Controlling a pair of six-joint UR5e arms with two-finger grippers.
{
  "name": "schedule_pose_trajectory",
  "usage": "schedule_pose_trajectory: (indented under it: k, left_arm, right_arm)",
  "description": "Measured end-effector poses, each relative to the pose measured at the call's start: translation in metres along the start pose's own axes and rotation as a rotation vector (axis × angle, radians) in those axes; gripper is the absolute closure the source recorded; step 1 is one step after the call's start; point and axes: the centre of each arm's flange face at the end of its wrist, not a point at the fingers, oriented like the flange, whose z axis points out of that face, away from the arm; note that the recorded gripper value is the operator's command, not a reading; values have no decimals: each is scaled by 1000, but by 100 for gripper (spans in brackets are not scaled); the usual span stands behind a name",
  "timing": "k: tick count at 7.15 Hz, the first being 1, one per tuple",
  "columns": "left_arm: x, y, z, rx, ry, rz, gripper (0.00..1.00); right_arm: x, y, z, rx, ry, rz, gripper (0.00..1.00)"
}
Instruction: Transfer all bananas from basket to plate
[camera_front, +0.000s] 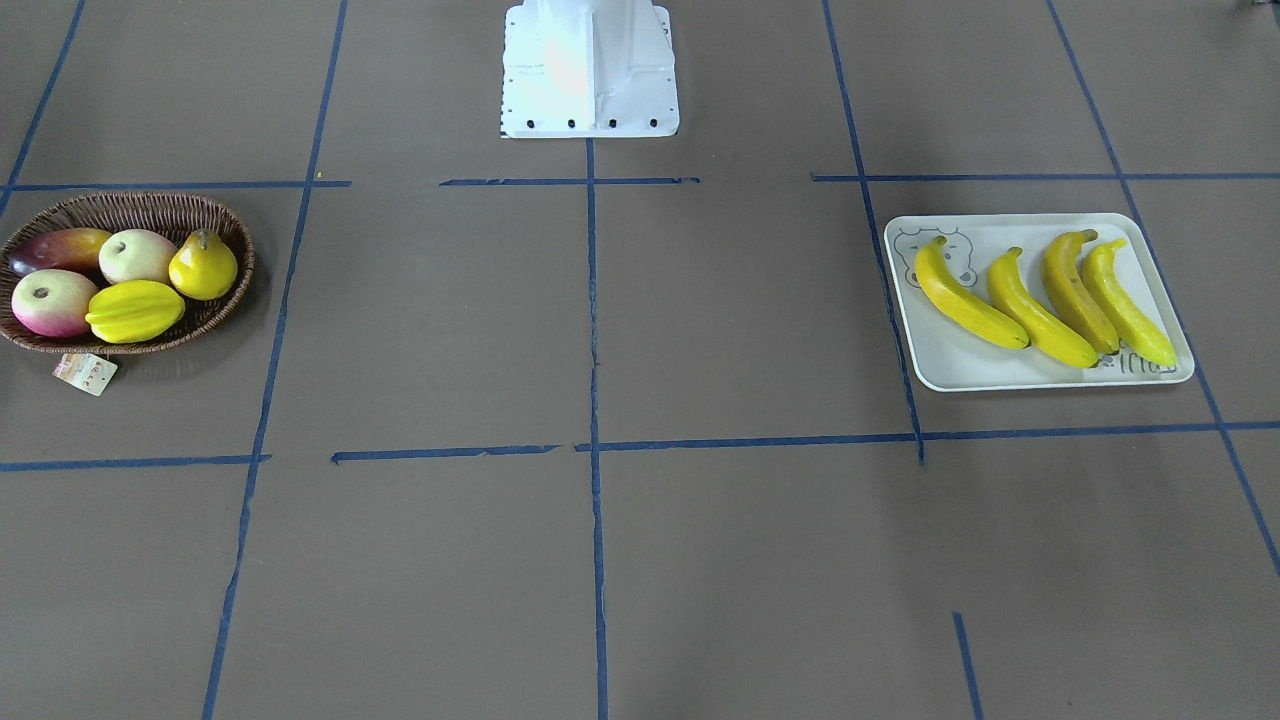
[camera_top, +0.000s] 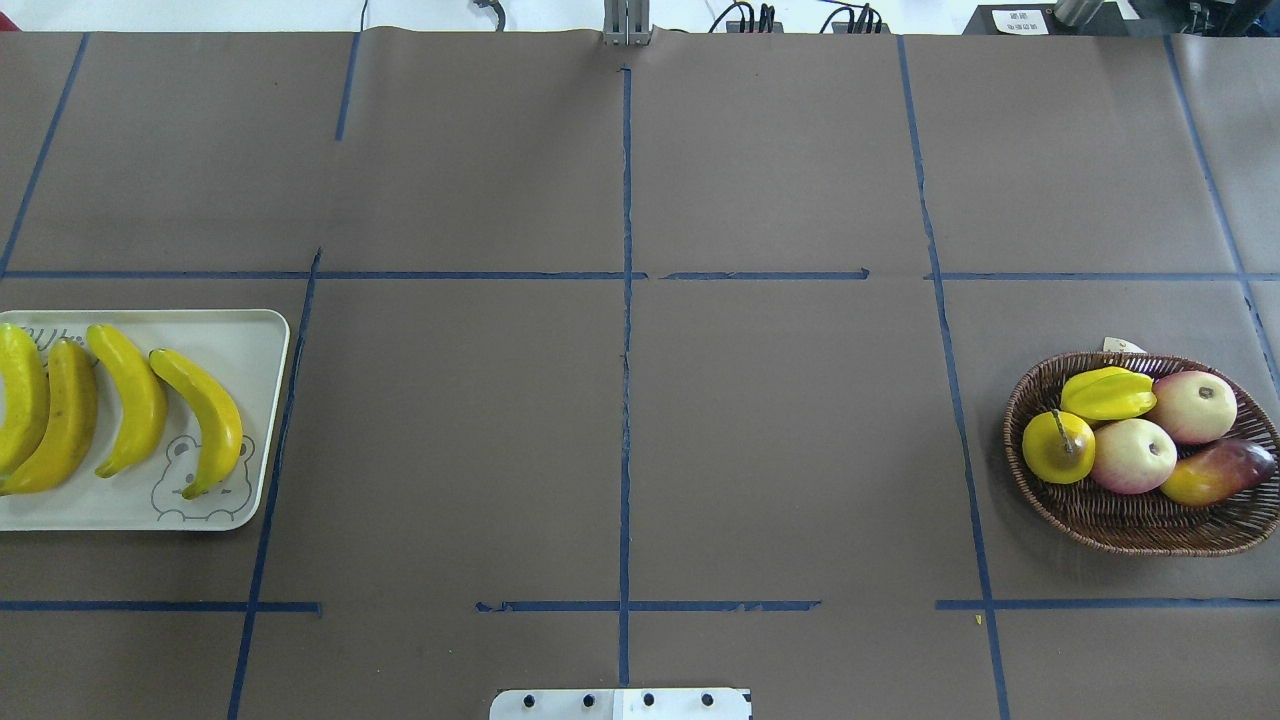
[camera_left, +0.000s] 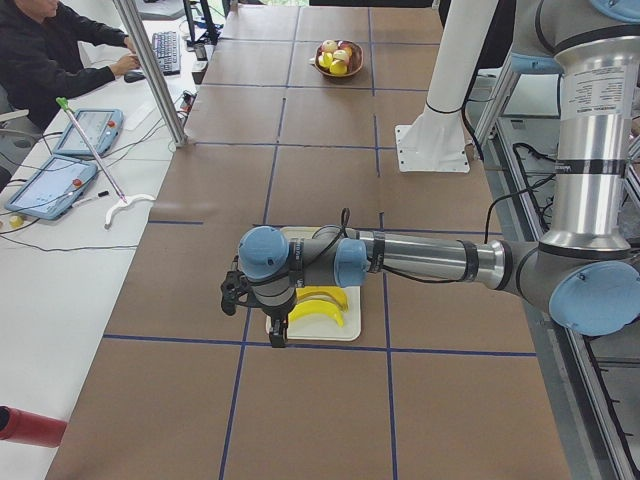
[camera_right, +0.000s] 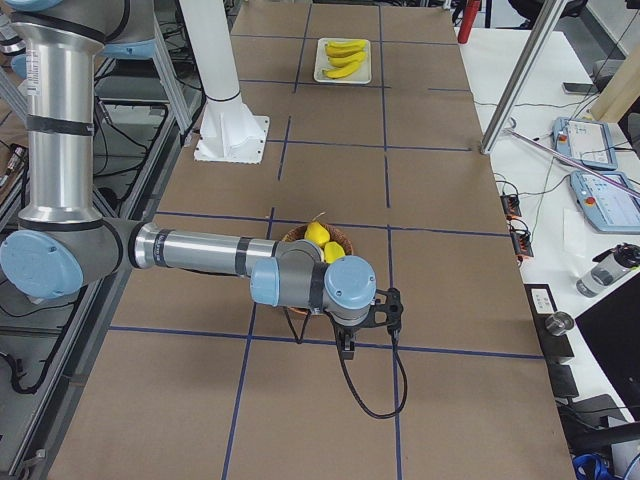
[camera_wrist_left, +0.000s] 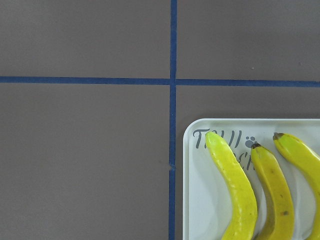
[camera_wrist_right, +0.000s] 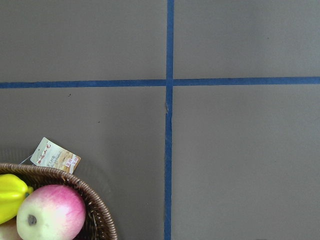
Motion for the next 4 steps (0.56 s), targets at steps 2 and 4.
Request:
schedule_pose_trajectory:
  k: [2,4]
  left_arm:
    - [0,0,0,0,0,0,0]
    - [0,0,1,0,0,3,0]
  right_arm:
    - [-1,-1,-1,3,0,-3,0]
    - [-2,-1,-1,3,0,-5,0]
